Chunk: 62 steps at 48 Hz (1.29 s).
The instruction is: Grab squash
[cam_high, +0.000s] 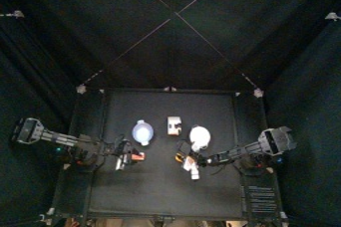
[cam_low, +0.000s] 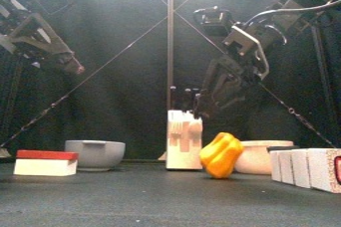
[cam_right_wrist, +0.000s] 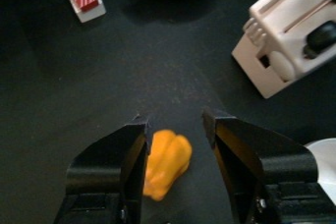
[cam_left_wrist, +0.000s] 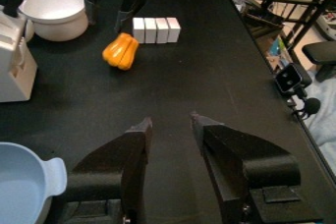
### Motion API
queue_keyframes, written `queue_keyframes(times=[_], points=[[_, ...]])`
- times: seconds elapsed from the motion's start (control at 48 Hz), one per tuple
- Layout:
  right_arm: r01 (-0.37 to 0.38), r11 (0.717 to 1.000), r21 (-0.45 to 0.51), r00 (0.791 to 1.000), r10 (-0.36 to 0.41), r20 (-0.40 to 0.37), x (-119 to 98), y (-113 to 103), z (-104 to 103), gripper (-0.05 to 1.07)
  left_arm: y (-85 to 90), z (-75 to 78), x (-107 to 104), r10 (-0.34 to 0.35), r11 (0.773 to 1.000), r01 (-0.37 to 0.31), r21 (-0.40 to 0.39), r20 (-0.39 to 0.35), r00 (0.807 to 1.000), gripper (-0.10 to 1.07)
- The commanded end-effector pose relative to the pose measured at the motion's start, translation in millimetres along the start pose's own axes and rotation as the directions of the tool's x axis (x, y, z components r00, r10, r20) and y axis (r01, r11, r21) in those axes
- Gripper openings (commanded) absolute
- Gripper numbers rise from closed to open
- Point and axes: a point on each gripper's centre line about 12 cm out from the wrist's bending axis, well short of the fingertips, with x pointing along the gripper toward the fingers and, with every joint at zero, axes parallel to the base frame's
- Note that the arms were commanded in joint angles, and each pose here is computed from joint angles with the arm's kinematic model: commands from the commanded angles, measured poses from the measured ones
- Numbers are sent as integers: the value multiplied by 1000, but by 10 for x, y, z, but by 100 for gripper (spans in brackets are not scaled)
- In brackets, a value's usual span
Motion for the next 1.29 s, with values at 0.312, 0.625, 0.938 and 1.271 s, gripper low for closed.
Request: queue_keyframes(times=[0.312,0.625,0.938,1.271], points=[[0,987,163,1000,3,-12,-273,-6,66,81,28,56,-25,7,1000,-8,30,24,1000,78],[11,922,387,972,81,-220,-125,252,-247,94,46,46,-30,14,999,-14,32,21,1000,78],[33,915,401,962,80,-261,-39,337,-340,100,47,37,-28,14,999,-15,33,18,1000,78],[68,924,376,954,49,-294,95,328,-455,99,47,30,-29,14,999,-15,33,16,1000,78]])
